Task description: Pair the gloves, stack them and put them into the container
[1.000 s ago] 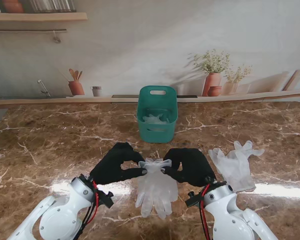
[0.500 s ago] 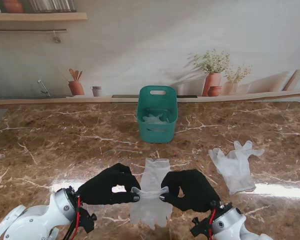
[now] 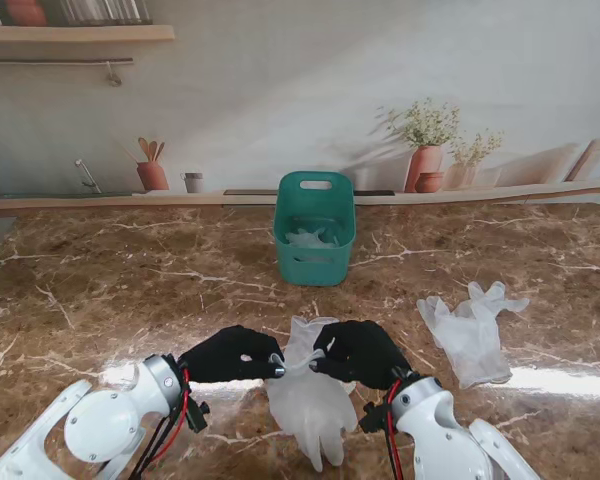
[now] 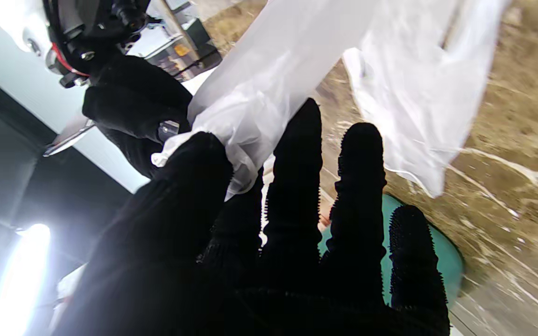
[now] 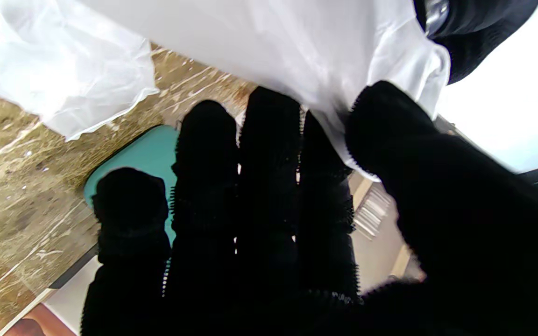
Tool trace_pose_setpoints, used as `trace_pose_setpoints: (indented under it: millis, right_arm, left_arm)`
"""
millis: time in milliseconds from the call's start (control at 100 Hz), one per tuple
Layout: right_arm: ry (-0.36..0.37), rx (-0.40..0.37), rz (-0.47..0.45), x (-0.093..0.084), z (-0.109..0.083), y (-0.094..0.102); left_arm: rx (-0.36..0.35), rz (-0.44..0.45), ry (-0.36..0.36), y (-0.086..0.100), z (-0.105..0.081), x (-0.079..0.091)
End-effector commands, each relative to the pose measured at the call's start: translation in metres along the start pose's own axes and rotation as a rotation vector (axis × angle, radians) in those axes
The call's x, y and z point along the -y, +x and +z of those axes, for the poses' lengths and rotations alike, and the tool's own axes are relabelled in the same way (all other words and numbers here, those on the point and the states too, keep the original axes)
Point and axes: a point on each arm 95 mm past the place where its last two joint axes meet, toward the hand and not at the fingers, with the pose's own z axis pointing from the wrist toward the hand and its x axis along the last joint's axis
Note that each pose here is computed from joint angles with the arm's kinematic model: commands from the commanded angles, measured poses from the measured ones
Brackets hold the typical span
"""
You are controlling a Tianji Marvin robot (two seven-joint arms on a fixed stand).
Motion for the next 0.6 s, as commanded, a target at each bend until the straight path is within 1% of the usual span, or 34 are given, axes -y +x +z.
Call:
trace_pose_setpoints:
  millis: [0, 70, 170, 270, 490, 590]
  right_arm:
    - [0.003, 0.031, -0.014, -0.002, 0.01, -0.009]
    - [0.002, 0.046, -0.024, -0.003, 0.021, -0.015]
    - [-0.005, 0.065, -0.051, -0.006, 0.035, -0.023]
    - [-0.004, 0.094, -0.063, -0.008, 0.047, -0.03]
    - [-0.001, 0.171, -0.101, -0.005, 0.071, -0.047]
    - [0.002, 0.206, -0.117, -0.002, 0.08, -0.053]
  left_arm:
    - [0.03, 0.013, 0.01, -0.008, 0.008, 0.003]
    - [0.059, 0.03, 0.021, -0.014, 0.017, 0.005]
    - [0.092, 0.065, 0.058, -0.018, 0.03, 0.009]
    - [0.12, 0.118, 0.077, -0.022, 0.044, 0.015]
    - [0.195, 0.226, 0.059, -0.034, 0.073, 0.025]
    - [0.232, 0.269, 0.041, -0.041, 0.082, 0.026]
